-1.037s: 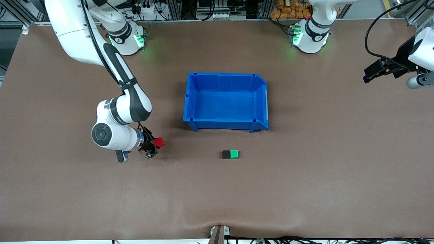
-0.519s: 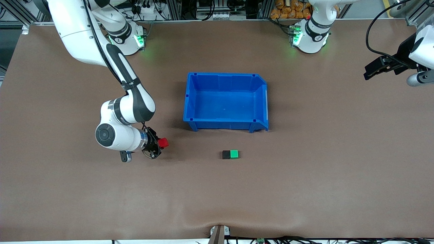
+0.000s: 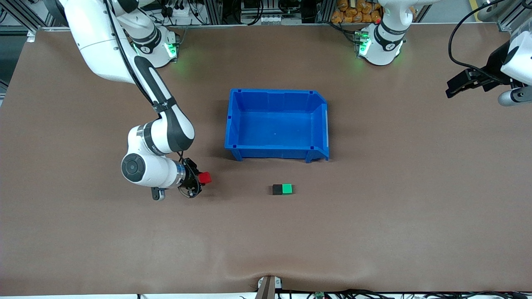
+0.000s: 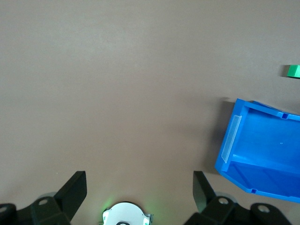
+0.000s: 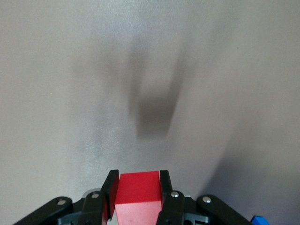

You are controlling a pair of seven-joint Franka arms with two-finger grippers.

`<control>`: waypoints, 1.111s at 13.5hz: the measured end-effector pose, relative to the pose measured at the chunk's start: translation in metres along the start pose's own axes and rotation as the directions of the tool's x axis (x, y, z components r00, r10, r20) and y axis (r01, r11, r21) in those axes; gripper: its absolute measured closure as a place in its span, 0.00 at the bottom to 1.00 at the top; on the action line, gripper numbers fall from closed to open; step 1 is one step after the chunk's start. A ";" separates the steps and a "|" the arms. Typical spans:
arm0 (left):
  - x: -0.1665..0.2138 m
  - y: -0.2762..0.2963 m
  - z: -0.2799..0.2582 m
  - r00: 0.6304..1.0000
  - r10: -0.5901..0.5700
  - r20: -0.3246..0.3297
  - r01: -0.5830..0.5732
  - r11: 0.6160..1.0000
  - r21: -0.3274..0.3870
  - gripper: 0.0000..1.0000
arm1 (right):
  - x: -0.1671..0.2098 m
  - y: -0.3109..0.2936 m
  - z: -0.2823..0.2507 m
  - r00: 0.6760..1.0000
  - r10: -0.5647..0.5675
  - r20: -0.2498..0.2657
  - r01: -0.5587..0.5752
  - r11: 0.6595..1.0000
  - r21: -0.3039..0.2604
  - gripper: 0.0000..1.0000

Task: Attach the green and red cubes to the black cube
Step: 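Move the red cube closer to the green-topped black cube with the right gripper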

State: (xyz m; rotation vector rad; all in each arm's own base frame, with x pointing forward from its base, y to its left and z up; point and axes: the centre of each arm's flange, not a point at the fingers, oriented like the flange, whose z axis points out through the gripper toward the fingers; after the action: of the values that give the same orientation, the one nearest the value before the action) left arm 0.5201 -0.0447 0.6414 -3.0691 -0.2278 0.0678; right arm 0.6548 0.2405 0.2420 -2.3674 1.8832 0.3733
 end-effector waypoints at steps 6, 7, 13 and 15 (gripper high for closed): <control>0.000 0.000 -0.001 1.000 0.000 -0.002 0.000 1.000 0.000 0.00 | -0.017 -0.008 0.006 0.999 0.036 0.001 -0.036 0.999 0.009 0.60; 0.000 0.000 -0.001 1.000 0.001 -0.002 -0.001 1.000 0.000 0.00 | -0.021 -0.010 0.007 0.999 0.044 0.002 -0.044 0.999 0.012 0.60; 0.000 0.000 -0.002 1.000 0.001 -0.005 -0.001 1.000 -0.001 0.00 | -0.039 -0.020 0.015 0.998 0.065 0.006 -0.066 0.998 0.025 0.60; 0.000 0.001 -0.002 1.000 0.001 -0.005 -0.001 1.000 -0.001 0.00 | -0.043 -0.024 0.019 0.997 0.082 0.008 -0.082 0.996 0.043 0.60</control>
State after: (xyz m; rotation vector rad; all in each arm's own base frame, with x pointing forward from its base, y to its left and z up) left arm 0.5203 -0.0453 0.6434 -3.0701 -0.2261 0.0595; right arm 0.6661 0.2910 0.2324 -2.2647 1.9695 0.3429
